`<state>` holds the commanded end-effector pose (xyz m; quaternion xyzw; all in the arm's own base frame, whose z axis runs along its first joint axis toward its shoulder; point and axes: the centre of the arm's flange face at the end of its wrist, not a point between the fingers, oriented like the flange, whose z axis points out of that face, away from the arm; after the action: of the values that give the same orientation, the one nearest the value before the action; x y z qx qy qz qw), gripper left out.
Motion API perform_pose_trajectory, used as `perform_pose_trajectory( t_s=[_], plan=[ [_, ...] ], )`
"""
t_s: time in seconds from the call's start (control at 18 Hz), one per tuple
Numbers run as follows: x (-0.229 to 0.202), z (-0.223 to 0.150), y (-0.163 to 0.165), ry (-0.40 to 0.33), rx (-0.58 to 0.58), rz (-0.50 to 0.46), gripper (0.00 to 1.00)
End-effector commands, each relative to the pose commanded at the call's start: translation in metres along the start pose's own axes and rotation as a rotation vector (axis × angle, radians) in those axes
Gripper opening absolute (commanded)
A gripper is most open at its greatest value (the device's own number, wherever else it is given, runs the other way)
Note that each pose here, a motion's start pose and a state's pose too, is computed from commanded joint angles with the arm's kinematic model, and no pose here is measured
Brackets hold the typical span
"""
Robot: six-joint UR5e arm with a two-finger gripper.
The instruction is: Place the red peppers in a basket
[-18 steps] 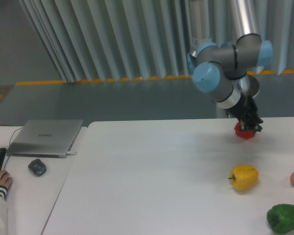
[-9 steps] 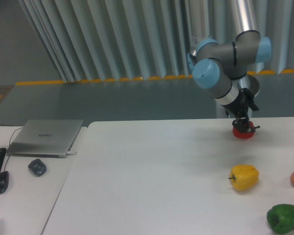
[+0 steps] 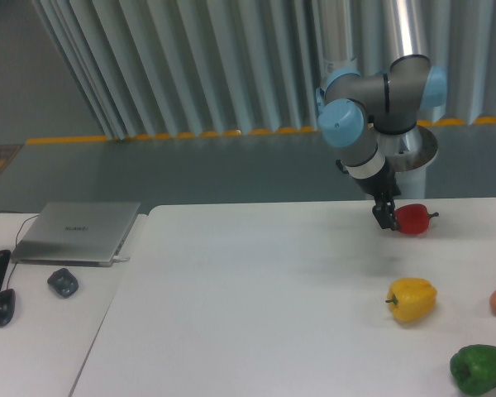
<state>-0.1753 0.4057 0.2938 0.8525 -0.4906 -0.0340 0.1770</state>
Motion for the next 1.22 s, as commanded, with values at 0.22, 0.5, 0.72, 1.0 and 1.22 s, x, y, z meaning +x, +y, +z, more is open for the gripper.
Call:
perform_pose_trajectory(
  t_s=[0.22, 0.5, 0.72, 1.0, 1.22],
  plan=[
    [0.010, 0.006, 0.011, -0.018, 0.012, -0.053, 1.00],
    [0.017, 0.009, 0.020, -0.014, 0.012, -0.068, 1.00],
    [0.018, 0.015, 0.024, -0.003, 0.014, -0.074, 1.00],
    [0.013, 0.024, 0.031, 0.017, 0.010, -0.084, 0.99],
    [0.011, 0.027, 0.032, 0.022, 0.010, -0.087, 0.99]
  ],
)
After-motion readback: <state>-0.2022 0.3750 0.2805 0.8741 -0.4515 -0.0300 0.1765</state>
